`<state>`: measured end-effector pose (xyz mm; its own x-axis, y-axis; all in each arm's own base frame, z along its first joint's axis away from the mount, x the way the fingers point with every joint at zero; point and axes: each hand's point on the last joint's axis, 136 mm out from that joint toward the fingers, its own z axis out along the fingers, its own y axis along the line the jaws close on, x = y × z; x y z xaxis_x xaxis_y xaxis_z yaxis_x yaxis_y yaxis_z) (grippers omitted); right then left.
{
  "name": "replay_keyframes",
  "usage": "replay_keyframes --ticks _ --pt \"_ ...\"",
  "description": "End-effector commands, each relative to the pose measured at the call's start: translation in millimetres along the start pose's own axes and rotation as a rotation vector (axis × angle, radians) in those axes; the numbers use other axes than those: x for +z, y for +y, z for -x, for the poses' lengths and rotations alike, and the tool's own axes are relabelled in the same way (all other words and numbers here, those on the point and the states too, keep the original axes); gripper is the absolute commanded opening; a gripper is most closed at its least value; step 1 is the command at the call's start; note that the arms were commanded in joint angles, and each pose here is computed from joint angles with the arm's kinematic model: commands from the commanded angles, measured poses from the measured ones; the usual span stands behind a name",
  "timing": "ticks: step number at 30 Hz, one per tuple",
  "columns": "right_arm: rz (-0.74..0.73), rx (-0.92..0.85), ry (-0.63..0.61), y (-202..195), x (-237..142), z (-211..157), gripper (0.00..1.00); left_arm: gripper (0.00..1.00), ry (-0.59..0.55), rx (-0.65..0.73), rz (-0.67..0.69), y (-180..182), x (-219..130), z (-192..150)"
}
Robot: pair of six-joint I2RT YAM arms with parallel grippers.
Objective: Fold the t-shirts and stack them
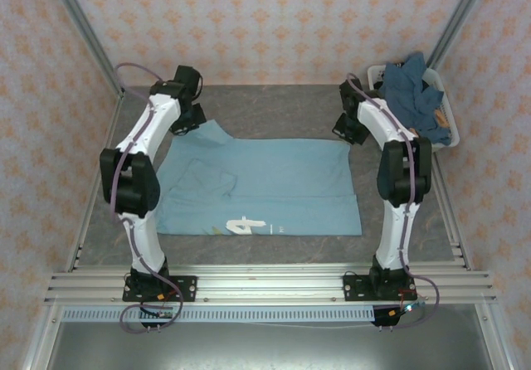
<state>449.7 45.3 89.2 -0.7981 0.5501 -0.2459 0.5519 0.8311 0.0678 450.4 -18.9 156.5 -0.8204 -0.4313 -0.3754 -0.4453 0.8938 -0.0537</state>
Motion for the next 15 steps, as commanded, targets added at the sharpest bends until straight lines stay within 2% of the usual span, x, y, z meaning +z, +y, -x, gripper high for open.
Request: replay_keyframes --ticks 1,9,15 --pt "-0.018 -0.030 -0.027 -14 -14 -10 0.00 0.00 -0.030 -0.021 -0.008 19 -24 -16" --pt "-0.043 -0.036 -0.014 -43 -15 -47 0.00 0.00 0.017 -0.087 0.035 73 -36 -102" --pt "-0.100 -0.033 0.011 -67 -6 -70 0.00 0.00 0.039 -0.119 0.063 102 -37 -145"
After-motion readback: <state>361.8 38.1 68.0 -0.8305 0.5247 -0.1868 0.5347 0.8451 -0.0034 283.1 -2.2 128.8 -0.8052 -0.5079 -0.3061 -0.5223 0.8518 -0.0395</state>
